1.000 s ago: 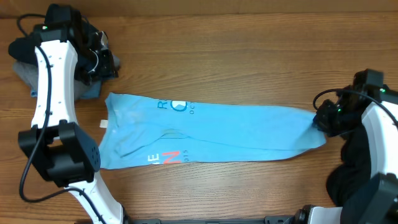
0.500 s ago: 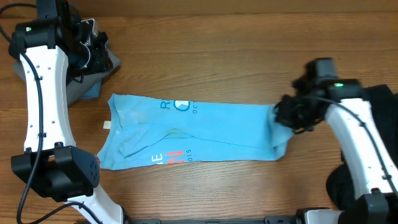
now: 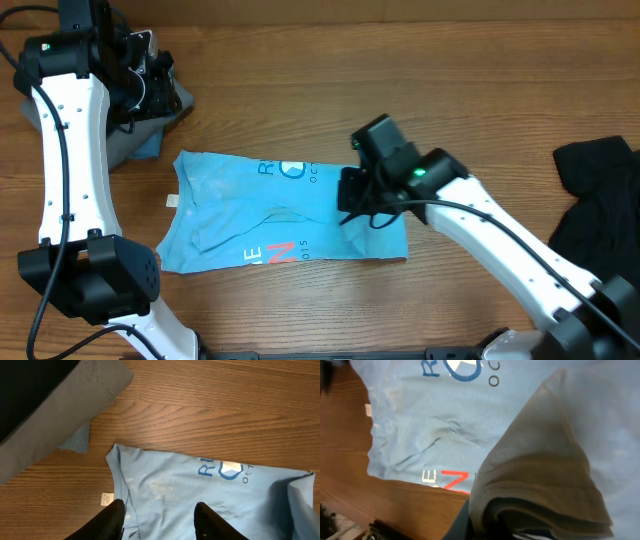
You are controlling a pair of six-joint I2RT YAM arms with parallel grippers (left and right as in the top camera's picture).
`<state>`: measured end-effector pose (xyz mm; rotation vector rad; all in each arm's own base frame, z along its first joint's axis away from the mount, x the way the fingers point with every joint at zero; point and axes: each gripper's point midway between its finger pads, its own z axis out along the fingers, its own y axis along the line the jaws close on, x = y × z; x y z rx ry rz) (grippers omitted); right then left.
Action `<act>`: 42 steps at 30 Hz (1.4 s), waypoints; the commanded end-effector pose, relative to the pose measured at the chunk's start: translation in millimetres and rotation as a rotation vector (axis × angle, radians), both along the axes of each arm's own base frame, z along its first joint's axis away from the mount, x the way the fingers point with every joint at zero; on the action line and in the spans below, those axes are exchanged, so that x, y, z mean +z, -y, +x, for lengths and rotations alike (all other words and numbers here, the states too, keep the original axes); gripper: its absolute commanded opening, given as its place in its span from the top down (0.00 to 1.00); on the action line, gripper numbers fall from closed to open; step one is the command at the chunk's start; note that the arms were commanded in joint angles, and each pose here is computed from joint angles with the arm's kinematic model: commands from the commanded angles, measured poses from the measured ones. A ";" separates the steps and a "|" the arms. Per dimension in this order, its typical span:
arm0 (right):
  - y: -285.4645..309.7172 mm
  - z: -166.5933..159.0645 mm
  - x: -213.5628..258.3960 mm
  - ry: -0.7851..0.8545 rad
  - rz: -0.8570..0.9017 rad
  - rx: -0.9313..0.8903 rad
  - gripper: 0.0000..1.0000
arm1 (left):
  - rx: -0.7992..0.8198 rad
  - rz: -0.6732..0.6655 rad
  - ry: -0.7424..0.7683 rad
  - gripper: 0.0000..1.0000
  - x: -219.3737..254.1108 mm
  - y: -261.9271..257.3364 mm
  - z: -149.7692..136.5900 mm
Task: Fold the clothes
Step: 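Fold the right end leftward over the strip with the right gripper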
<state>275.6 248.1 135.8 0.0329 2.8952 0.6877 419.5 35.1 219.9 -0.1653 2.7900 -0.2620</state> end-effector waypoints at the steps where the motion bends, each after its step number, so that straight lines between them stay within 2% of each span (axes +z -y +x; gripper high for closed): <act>1: -19.7 10.9 -19.2 -0.026 -0.001 -0.038 0.95 | -0.018 -0.005 0.041 0.51 15.0 3.6 -0.3; 3: -29.4 11.7 -28.8 -0.050 0.021 -0.019 0.90 | -0.018 -0.006 0.035 0.52 14.6 3.8 -1.5; 5: -40.2 10.3 -34.4 -0.079 0.061 0.006 0.67 | -0.018 -0.006 0.033 0.52 14.4 3.9 -2.0; 6: -44.9 9.5 -34.5 -0.087 0.084 0.020 0.62 | -0.018 -0.006 0.032 0.51 14.2 3.9 -2.3; 10: -56.2 11.7 -13.0 -0.022 0.165 0.103 0.60 | -0.018 -0.007 0.028 0.52 13.9 4.1 -3.2; 14: -25.5 18.7 -3.8 0.004 0.102 0.042 0.55 | -0.018 -0.007 0.027 0.51 13.8 4.0 -3.3; 22: 11.6 18.0 -39.0 -0.133 0.005 -0.068 0.57 | -0.018 -0.007 0.028 0.48 13.8 4.0 -3.2; 27: 2.1 20.4 -75.5 -0.239 0.013 -0.184 0.59 | -0.019 -0.010 0.028 0.49 13.9 4.6 -3.2; 29: -8.8 19.6 -85.0 -0.275 0.048 -0.174 0.63 | -0.019 -0.010 0.028 0.49 13.9 4.8 -3.2; 32: -19.9 19.6 -94.2 -0.314 0.077 -0.198 0.63 | -0.019 -0.010 0.027 0.49 13.9 4.7 -3.4; 36: -38.0 27.8 -86.1 -0.280 0.153 -0.178 0.65 | -0.019 -0.011 0.028 0.49 13.9 4.9 -3.3; 37: -45.9 32.1 -81.0 -0.259 0.193 -0.160 0.67 | -0.019 -0.011 0.027 0.50 13.9 4.9 -3.3; 40: -71.5 58.9 -56.7 -0.128 0.337 -0.104 0.85 | -0.017 -0.011 0.027 0.50 13.9 4.9 -3.3; 42: -82.0 77.1 -40.5 -0.031 0.406 -0.084 0.86 | -0.016 -0.012 0.026 0.50 13.8 4.9 -3.5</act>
